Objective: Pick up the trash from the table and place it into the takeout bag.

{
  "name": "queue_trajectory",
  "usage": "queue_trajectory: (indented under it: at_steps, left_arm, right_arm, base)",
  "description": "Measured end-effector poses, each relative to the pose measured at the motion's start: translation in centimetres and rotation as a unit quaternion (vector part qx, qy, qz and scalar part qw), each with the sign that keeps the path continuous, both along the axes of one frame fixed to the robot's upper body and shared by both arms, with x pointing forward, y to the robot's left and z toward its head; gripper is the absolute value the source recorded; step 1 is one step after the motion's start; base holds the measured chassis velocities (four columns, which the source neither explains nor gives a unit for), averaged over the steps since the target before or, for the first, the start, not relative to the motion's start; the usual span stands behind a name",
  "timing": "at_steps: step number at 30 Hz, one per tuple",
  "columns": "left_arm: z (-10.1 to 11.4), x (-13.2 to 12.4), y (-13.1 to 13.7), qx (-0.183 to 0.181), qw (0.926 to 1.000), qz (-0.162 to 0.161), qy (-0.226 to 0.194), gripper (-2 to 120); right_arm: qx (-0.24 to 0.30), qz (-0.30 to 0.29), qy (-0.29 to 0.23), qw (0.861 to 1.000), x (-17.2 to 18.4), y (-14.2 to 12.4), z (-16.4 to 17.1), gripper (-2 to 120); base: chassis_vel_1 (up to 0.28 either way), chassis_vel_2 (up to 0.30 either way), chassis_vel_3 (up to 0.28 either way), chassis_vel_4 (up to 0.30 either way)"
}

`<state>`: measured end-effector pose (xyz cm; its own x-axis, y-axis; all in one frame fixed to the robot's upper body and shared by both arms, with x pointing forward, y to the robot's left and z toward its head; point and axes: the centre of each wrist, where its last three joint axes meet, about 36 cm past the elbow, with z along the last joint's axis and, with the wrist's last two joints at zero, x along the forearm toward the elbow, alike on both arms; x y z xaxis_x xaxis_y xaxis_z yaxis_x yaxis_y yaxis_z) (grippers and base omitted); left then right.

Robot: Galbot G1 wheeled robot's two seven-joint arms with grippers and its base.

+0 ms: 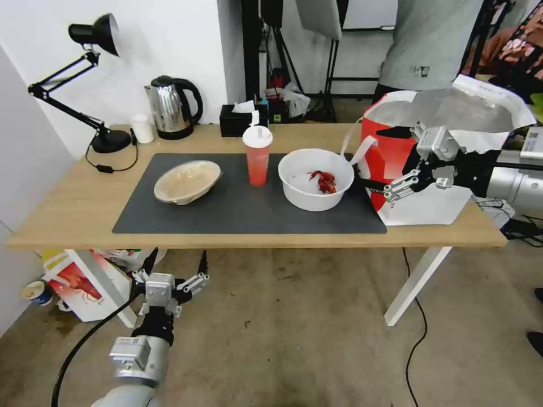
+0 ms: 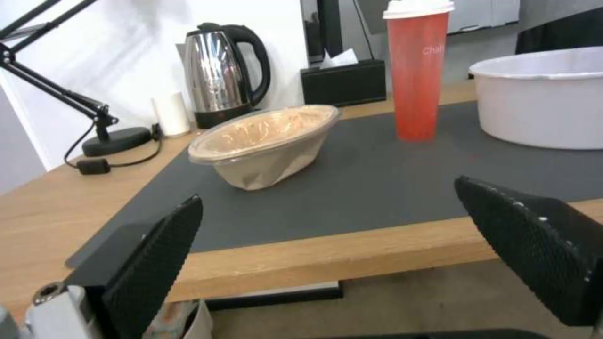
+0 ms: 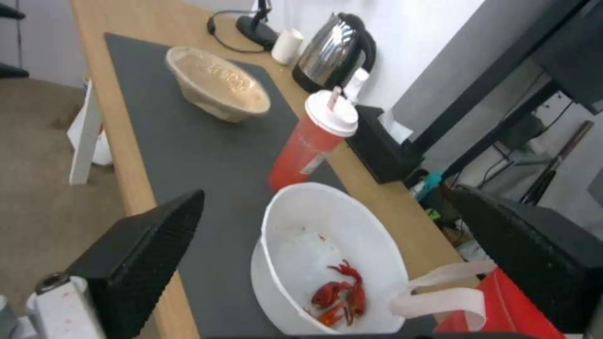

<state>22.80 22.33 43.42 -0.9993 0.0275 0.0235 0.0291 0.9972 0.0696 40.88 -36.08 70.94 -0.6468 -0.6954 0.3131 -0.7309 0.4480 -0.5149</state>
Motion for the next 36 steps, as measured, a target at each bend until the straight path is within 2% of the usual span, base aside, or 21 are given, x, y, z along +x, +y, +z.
queue_trajectory:
  at_steps: [7, 15, 18, 24, 28, 29, 33, 36]
  left_arm:
    - [0.0, 0.0, 0.0, 0.0, 1.0, 0.0, 0.0, 100]
    - [0.0, 0.0, 0.0, 0.0, 1.0, 0.0, 0.0, 100]
    - [0.0, 0.0, 0.0, 0.0, 1.0, 0.0, 0.0, 100]
    - [0.0, 0.0, 0.0, 0.0, 1.0, 0.0, 0.0, 100]
    - [0.0, 0.0, 0.0, 0.0, 1.0, 0.0, 0.0, 100]
    - [0.0, 0.0, 0.0, 0.0, 1.0, 0.0, 0.0, 100]
    - [0.0, 0.0, 0.0, 0.0, 1.0, 0.0, 0.0, 100]
    - [0.0, 0.0, 0.0, 0.0, 1.0, 0.0, 0.0, 100]
  right_arm:
    - [-0.074, -0.003, 0.022, 0.997, 1.6, -0.2, 1.5, 100]
    - [-0.146, 0.019, 0.042, 0.988, 4.2, 1.7, 2.9, 100]
    - [-0.181, 0.042, 0.052, 0.981, 6.0, 3.7, 3.2, 100]
    - [-0.202, 0.065, 0.065, 0.975, 7.4, 5.5, 3.8, 100]
    - [-0.22, 0.101, 0.072, 0.968, 9.4, 8.4, 6.0, 100]
    - [-0.22, 0.101, 0.072, 0.968, 9.4, 8.4, 6.0, 100]
    - [-0.234, 0.144, 0.08, 0.958, 11.3, 12.2, 7.8, 100]
    - [-0.238, 0.16, 0.083, 0.954, 11.8, 13.7, 8.4, 100]
  base:
    - [0.0, 0.0, 0.0, 0.0]
    - [0.0, 0.0, 0.0, 0.0]
    - [0.0, 0.0, 0.0, 0.0]
    - [0.0, 0.0, 0.0, 0.0]
    - [0.0, 0.0, 0.0, 0.0]
    - [0.0, 0.0, 0.0, 0.0]
    - [0.0, 0.0, 0.0, 0.0]
    - [0.0, 0.0, 0.0, 0.0]
